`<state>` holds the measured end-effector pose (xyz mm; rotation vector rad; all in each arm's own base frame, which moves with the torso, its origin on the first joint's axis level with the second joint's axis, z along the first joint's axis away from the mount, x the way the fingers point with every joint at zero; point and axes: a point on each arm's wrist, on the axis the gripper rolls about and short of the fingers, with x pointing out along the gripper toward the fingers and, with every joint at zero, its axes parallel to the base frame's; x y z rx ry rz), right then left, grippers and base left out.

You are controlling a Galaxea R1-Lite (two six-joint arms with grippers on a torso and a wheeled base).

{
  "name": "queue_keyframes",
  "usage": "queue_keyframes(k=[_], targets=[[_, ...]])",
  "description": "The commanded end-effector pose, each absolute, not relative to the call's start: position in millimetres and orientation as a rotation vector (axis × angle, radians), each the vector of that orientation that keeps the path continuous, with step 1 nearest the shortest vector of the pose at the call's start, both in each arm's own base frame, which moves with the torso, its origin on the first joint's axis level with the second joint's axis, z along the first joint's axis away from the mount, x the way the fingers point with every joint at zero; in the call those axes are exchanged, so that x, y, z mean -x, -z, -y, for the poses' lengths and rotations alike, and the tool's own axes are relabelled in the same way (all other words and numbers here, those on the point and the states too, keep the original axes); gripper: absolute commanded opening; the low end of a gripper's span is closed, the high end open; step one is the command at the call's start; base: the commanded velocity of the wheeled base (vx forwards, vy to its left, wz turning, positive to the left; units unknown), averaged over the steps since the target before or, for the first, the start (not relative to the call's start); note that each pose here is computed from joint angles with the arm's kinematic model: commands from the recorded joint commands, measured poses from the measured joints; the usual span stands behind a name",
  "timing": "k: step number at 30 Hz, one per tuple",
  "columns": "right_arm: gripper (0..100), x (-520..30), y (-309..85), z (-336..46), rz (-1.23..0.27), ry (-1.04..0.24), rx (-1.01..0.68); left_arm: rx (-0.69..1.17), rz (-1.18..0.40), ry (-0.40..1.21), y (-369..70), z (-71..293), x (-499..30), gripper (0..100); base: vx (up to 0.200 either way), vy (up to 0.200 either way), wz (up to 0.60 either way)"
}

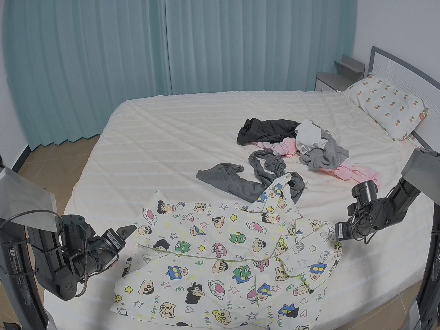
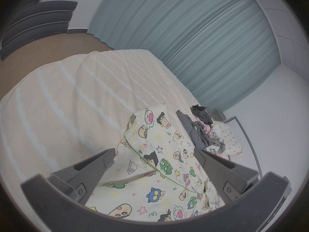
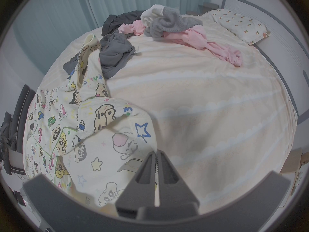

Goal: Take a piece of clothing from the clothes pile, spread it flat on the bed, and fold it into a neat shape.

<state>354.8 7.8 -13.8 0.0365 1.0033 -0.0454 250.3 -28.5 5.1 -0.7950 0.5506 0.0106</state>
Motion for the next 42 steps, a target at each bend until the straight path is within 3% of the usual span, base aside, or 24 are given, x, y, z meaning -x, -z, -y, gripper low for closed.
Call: queue_keyframes(k=[1,12,13,20,23,33,42], targets=[[0,-358.4,15.3,2.4,-0.971,0.072,-0.051,0.796,-0.547,-0.004,-5.1,29.2,-249.3,100,0.0,0.0,0.0],[0,-356.4,21.7,12.2,-0.985,0.129,-0.026,0.792,-0.604,-0.003,6.2,32.0,-247.0,100,0.0,0.0,0.0],[100,-356.4,21.7,12.2,-0.985,0.129,-0.026,0.792,-0.604,-0.003,6.2,32.0,-247.0,100,0.0,0.0,0.0],[100,-345.7,12.0,7.0,-0.916,0.102,-0.057,0.742,-0.779,0.138,10.7,29.5,-215.0,100,0.0,0.0,0.0],[100,-327.2,3.0,1.5,-0.888,0.066,-0.131,0.674,-0.774,0.134,12.9,18.5,-214.8,100,0.0,0.0,0.0],[100,-279.0,2.6,-23.2,-0.885,-0.208,-0.368,0.734,-0.804,0.195,15.8,10.5,-214.5,100,0.0,0.0,0.0],[100,-258.2,15.1,-30.4,-0.923,-0.281,-0.382,0.729,-0.819,0.2,18.4,12.4,-214.2,100,-0.178,0.0,0.0]])
